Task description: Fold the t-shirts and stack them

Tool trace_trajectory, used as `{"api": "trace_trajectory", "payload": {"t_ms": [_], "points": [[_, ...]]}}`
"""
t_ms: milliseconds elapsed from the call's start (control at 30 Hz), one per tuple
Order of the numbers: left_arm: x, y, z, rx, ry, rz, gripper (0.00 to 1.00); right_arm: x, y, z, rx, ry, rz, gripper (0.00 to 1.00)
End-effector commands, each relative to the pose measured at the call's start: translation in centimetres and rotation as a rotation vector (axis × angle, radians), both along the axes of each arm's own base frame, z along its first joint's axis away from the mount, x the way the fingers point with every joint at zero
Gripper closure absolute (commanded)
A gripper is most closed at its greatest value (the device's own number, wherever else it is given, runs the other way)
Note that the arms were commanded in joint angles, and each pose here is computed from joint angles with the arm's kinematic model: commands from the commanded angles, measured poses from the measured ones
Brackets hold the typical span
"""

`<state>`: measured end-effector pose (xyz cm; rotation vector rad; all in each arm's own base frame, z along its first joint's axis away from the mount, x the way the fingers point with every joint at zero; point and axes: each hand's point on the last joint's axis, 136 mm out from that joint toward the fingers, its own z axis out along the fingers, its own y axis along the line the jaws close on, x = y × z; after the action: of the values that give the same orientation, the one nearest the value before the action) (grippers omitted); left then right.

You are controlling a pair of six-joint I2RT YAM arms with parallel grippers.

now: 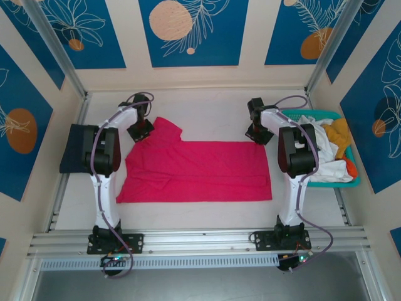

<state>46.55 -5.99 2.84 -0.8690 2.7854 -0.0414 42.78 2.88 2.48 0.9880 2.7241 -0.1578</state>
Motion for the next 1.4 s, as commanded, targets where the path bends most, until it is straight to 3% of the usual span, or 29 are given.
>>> {"api": "trace_trajectory", "payload": {"t_ms": [0,367,800,1367], "points": [[1.0,0.3,3.3,-0.020,-0.072,-0.003,1.00,0.2,0.1,3.6,-0.005,-0.089,0.016,1.00],[3.1,1.6,8.4,-0.012,-0.159,-0.010,1.00,-0.2,0.4,7.6,0.011,-0.185,0.055,1.00],[-2.9,0.8,10.3,-0.066,-0.180,-0.024,1.00,-3.7,1.5,9.5,0.041,-0.226,0.124,1.00],[-11.3,1.9,12.7,-0.028,-0.159,-0.008,1.00,-7.2,1.3,9.0,0.049,-0.214,0.149,1.00]]}}
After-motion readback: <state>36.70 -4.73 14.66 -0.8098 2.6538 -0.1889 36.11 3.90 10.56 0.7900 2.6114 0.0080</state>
